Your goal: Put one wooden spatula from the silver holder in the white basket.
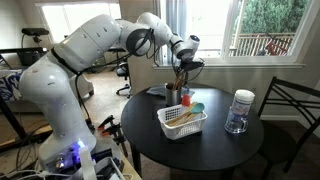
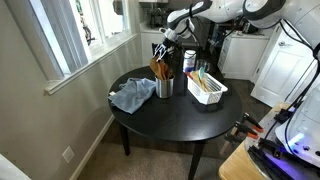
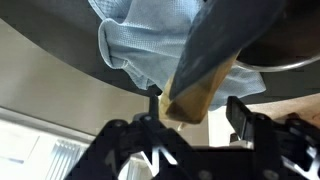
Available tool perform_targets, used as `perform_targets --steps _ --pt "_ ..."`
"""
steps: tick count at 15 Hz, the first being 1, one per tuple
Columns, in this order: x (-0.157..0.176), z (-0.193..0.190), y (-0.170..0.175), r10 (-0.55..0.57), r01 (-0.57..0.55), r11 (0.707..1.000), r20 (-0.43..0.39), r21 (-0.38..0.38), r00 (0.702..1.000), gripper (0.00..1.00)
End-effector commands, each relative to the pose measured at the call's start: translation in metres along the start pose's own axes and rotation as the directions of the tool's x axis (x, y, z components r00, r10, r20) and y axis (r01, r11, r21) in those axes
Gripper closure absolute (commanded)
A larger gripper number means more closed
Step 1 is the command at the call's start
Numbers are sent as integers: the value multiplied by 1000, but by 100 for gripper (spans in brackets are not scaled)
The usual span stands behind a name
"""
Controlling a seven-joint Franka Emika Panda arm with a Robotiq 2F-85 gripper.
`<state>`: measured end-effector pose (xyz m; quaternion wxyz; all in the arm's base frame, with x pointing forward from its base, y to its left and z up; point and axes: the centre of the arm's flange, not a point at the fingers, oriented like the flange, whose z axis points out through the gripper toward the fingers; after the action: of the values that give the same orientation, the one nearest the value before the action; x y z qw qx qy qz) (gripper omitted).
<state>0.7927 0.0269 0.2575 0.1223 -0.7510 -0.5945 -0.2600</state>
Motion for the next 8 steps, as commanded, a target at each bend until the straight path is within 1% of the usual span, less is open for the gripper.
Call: perform_targets --steps 1,6,8 --pt "2 -6 4 2 -2 1000 9 -16 1000 61" --pt "0 -13 7 17 -15 999 45 -42 999 91" --pt "1 -14 8 16 -13 999 54 -45 998 95"
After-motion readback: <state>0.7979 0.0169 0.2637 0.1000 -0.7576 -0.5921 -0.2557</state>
